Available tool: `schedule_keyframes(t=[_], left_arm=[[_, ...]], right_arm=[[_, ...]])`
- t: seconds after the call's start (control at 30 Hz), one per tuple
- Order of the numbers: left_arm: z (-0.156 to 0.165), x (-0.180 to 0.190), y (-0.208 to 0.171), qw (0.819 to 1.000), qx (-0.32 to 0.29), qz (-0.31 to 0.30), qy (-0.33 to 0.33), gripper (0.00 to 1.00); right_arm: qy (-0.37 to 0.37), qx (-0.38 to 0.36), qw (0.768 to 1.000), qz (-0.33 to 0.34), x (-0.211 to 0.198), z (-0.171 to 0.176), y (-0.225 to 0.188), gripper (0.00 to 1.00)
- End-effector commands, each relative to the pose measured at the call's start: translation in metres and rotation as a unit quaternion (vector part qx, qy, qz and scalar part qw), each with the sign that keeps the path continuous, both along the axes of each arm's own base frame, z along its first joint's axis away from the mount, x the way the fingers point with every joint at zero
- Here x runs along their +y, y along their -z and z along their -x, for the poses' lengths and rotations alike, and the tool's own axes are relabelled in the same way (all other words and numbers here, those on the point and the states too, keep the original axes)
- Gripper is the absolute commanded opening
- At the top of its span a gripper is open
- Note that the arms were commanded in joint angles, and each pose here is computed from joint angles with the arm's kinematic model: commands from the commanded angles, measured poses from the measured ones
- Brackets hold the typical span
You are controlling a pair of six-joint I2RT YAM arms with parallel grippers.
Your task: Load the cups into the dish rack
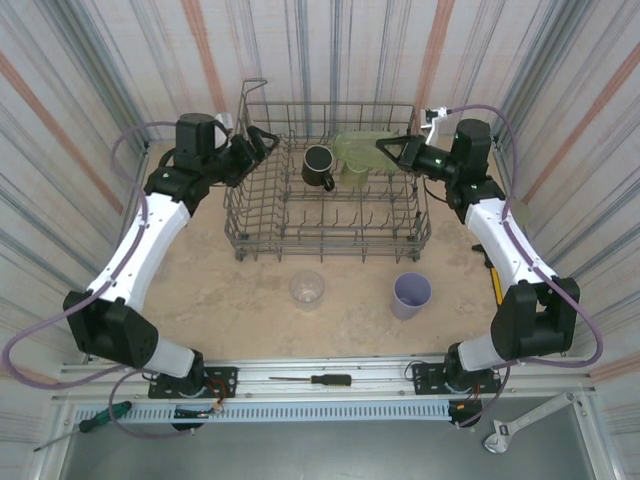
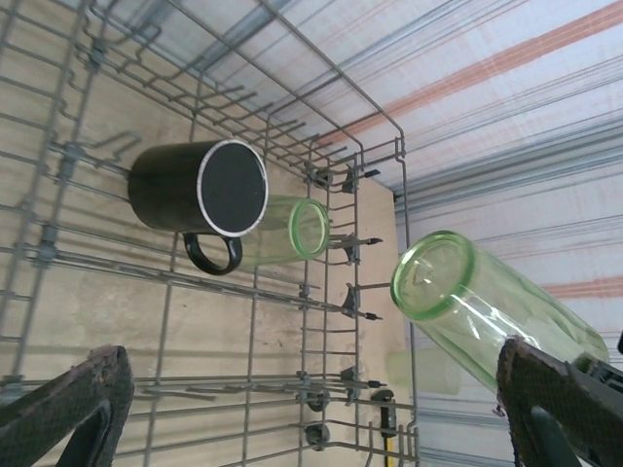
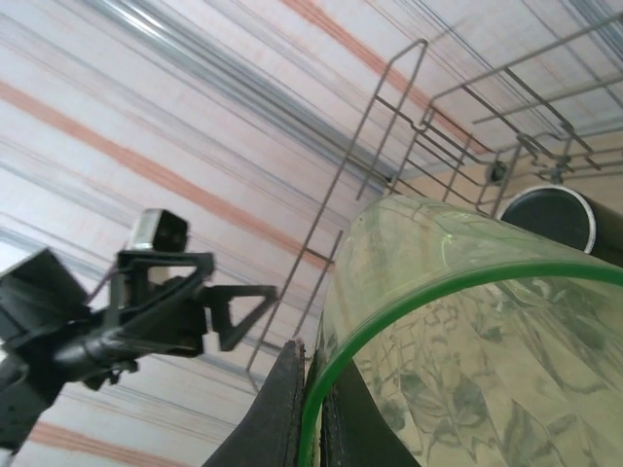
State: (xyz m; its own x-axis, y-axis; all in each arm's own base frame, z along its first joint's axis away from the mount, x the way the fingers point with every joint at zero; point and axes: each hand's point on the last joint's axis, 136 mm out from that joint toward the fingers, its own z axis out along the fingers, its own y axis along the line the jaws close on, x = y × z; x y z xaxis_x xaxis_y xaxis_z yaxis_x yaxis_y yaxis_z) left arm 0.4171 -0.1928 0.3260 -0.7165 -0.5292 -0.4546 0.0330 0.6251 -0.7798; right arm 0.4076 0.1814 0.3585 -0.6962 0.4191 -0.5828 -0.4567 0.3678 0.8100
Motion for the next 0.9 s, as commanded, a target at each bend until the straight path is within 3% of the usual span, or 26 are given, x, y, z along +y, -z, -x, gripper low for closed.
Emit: schedule_keyframes(t=[0.0, 0.33, 0.87], left_arm=[[-0.013, -0.018, -0.013, 0.999, -0.013, 0.039, -0.005, 0.99], [-0.036, -0.061, 0.0, 0.991, 0.017, 0.132, 0.02, 0.99], [-0.039, -0.106, -0.01, 0.974, 0.036, 0.217, 0.058, 0.99]], right_arm=[[-0.021, -0.028, 0.999, -0.041, 0.0, 0.009, -0.017, 0.0], [-0.035, -0.022, 0.995, -0.089, -0.001, 0.011, -0.016, 0.0], [-0.037, -0.003, 0.993, -0.11, 0.002, 0.017, -0.007, 0.0]])
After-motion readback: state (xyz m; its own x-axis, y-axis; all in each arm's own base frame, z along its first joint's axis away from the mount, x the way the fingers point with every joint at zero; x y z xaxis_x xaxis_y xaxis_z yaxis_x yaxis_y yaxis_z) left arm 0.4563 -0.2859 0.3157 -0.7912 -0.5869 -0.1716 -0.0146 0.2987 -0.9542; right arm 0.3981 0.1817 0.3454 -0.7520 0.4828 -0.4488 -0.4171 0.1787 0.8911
